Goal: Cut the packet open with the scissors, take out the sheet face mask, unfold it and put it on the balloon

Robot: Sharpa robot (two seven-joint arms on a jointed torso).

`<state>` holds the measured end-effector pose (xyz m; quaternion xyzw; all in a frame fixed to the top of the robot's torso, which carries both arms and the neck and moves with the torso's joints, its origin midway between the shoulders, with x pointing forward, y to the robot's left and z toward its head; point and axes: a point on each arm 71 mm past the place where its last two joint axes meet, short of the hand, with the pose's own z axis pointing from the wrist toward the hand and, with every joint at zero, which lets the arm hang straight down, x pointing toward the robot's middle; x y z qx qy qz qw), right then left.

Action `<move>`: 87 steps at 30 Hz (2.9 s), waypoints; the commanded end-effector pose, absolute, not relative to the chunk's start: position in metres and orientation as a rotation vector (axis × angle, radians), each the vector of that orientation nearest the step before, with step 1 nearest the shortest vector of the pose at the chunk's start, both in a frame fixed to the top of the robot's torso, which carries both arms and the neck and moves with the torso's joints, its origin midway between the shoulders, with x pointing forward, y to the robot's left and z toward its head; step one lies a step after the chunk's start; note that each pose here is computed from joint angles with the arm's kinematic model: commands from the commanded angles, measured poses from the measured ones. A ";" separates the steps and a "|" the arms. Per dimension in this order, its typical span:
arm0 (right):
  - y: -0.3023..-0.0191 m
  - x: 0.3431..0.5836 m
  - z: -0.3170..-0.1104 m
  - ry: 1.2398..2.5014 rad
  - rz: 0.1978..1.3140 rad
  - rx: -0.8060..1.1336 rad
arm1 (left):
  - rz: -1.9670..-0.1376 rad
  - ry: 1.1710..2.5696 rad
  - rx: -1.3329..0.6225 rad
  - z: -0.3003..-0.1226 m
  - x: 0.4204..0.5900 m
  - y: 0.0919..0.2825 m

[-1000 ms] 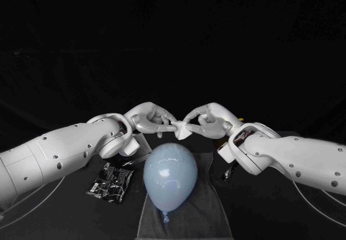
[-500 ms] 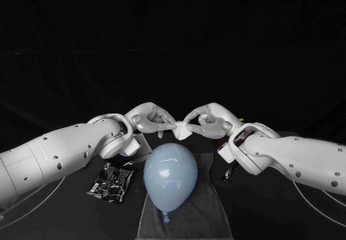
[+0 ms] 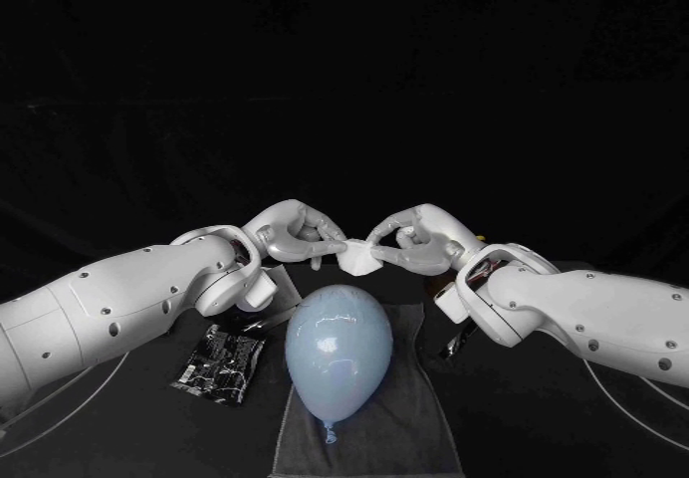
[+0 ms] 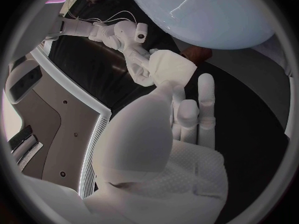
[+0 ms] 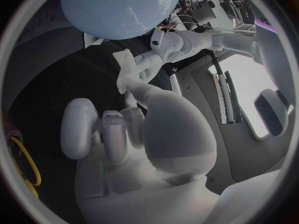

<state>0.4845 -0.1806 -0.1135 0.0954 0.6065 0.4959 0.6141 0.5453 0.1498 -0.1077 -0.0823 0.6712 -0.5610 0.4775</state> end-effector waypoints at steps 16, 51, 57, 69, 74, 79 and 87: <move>-0.185 0.487 -0.113 1.408 1.150 0.254 | -1.345 1.579 -0.190 -0.102 0.546 0.153; -0.183 0.487 -0.113 1.420 1.101 0.132 | -1.344 1.548 -0.184 -0.099 0.544 0.156; -0.173 0.487 -0.112 1.395 1.110 0.155 | -1.341 1.554 -0.174 -0.099 0.544 0.154; -0.159 0.491 -0.113 1.404 1.070 0.142 | -1.340 1.558 -0.161 -0.098 0.543 0.151; -0.158 0.493 -0.114 1.408 1.052 0.137 | -1.344 1.559 -0.157 -0.098 0.542 0.150; -0.158 0.494 -0.114 1.412 1.040 0.131 | -1.347 1.561 -0.155 -0.098 0.542 0.150; -0.157 0.494 -0.114 1.413 1.037 0.122 | -1.352 1.562 -0.151 -0.098 0.541 0.149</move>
